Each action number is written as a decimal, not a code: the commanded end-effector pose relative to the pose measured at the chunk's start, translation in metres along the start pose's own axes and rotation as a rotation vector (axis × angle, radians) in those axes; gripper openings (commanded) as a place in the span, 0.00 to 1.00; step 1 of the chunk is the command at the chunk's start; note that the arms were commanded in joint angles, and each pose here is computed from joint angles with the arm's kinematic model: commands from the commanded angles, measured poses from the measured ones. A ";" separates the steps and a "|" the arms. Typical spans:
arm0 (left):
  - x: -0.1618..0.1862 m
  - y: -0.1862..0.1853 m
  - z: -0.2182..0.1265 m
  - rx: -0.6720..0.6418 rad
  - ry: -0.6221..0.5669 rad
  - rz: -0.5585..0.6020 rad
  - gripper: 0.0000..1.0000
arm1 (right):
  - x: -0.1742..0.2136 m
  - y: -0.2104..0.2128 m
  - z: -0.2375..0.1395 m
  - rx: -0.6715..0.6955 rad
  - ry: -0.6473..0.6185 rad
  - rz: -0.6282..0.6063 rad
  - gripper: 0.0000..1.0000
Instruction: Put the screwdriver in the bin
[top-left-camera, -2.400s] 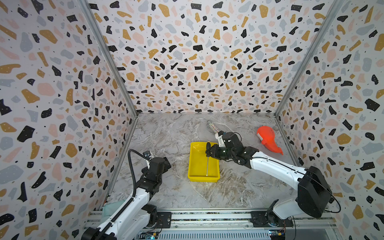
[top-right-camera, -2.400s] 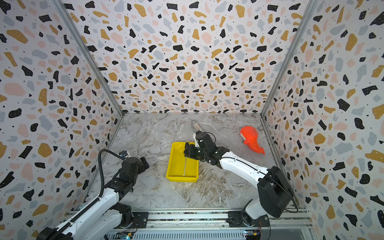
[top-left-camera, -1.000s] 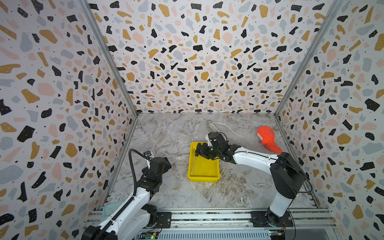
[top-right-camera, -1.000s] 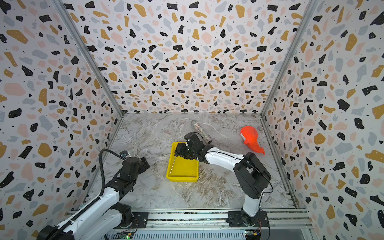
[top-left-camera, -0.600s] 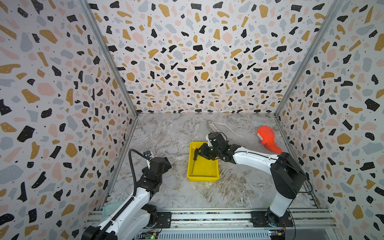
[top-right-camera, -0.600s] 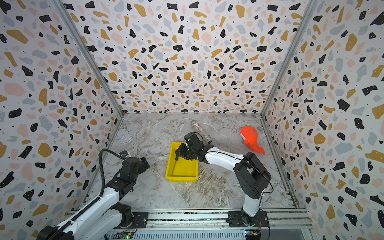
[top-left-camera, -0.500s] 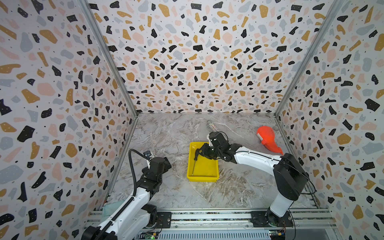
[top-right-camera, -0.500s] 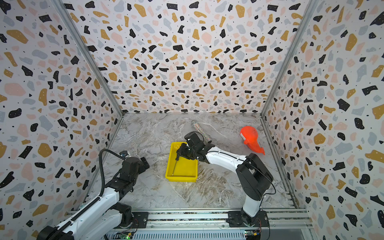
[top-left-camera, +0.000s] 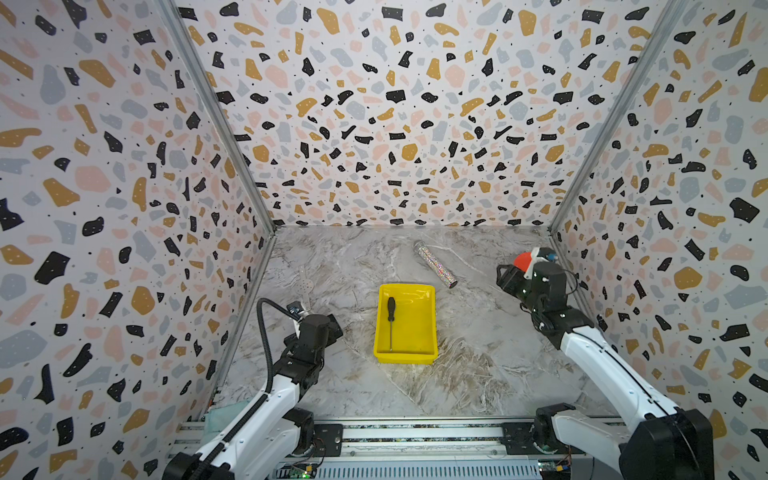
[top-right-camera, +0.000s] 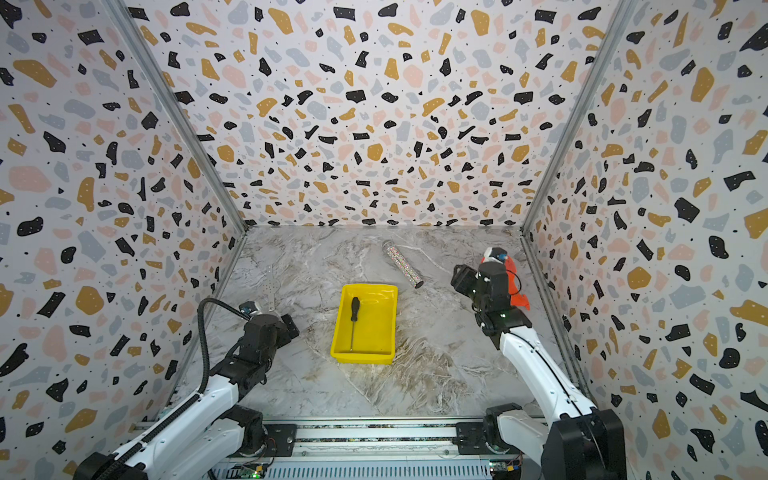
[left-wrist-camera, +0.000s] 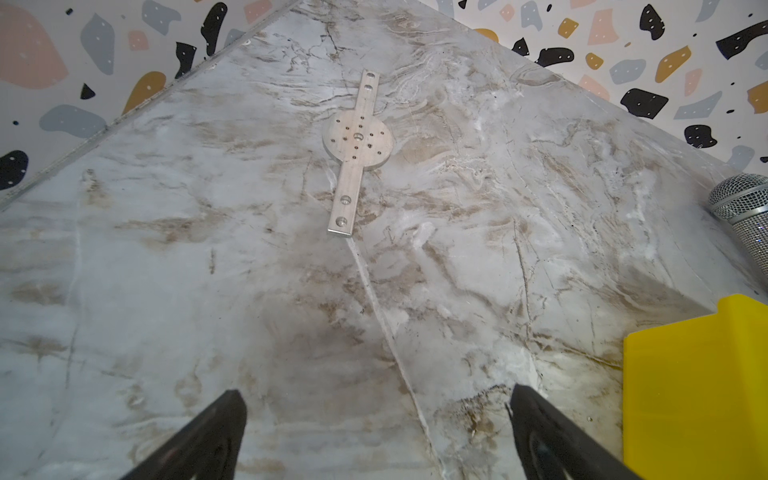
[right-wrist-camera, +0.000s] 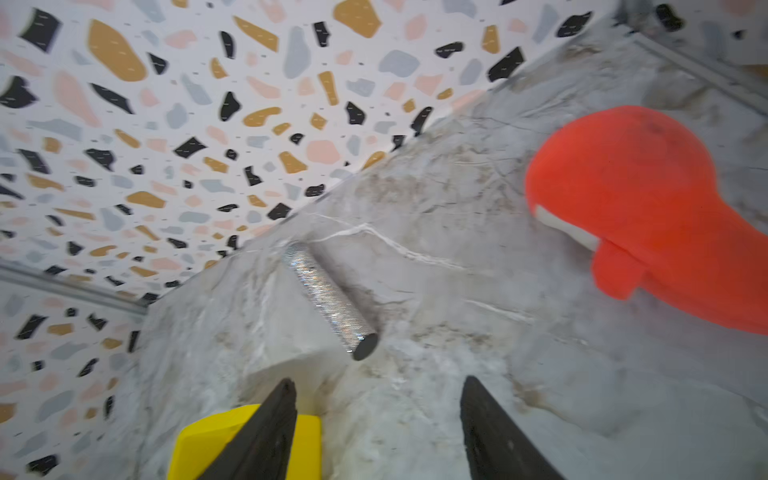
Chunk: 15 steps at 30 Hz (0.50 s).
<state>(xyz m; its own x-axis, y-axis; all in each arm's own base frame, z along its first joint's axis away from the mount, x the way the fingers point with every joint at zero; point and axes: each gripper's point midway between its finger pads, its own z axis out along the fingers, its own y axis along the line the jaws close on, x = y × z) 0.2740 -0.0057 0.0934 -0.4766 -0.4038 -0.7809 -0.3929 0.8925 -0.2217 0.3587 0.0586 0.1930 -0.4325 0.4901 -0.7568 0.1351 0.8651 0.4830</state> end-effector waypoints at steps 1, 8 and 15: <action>-0.008 -0.006 -0.002 0.024 -0.023 -0.007 1.00 | -0.010 -0.044 -0.001 0.114 -0.184 -0.008 0.73; -0.009 -0.008 -0.003 0.036 -0.026 -0.010 1.00 | -0.025 -0.095 -0.009 0.391 -0.377 -0.247 0.83; -0.010 -0.008 -0.003 0.038 -0.027 -0.011 1.00 | -0.011 -0.109 0.013 0.465 -0.326 -0.414 0.93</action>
<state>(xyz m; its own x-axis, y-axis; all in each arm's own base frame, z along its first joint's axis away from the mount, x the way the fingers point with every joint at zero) 0.2742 -0.0085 0.0932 -0.4824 -0.4061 -0.7761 -0.3816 0.8950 -0.2311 0.3542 -0.0335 0.1269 -0.2970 0.1380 -0.9448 0.3993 0.9168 0.0084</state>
